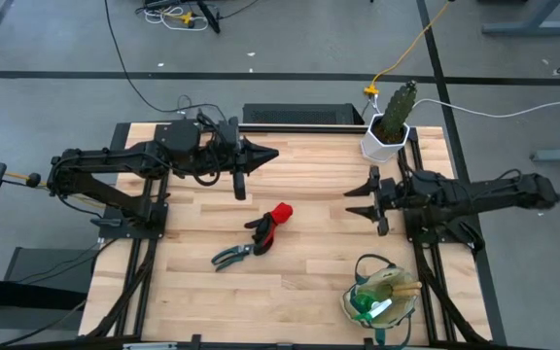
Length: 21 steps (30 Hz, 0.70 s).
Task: Pick & Place Garden tools in Gardening bag
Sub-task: Put the green shear scissors into the gardening tool bag
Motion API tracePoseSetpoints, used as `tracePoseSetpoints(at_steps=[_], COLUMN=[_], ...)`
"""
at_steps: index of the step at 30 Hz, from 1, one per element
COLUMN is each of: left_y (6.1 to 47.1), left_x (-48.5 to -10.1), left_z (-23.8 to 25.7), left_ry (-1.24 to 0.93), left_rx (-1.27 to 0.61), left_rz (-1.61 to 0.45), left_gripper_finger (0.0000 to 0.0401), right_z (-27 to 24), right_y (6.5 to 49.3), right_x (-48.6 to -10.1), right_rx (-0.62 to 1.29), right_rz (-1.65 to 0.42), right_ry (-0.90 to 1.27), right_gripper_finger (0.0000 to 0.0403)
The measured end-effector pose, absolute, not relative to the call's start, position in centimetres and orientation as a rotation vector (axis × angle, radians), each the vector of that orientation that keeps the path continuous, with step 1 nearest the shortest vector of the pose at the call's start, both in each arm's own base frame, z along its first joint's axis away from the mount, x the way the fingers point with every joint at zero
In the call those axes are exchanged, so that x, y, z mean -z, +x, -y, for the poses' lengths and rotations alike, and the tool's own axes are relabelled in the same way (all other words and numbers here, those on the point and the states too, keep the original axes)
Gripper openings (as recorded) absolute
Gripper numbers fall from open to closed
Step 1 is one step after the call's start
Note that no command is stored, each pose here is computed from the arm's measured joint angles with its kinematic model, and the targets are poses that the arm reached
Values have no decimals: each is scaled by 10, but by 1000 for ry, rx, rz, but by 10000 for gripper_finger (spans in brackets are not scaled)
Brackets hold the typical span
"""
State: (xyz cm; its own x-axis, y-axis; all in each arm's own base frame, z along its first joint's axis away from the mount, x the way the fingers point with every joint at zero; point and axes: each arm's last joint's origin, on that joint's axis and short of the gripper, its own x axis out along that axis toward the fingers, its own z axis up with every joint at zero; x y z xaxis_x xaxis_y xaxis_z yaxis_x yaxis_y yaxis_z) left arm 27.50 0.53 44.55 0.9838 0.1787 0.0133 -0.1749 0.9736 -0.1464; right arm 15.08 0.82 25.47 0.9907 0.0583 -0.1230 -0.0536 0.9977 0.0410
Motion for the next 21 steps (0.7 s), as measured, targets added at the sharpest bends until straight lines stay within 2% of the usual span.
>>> tracePoseSetpoints(at_steps=[21], left_y=[275], left_x=[-442], left_z=[-6], left_ry=[-143], left_rx=[-184], left_rz=[-13], left_gripper_finger=[3], right_z=[15], right_y=[181], right_x=[-327], right_rx=[-24], right_rz=[-248], right_ry=[11], right_gripper_finger=[197])
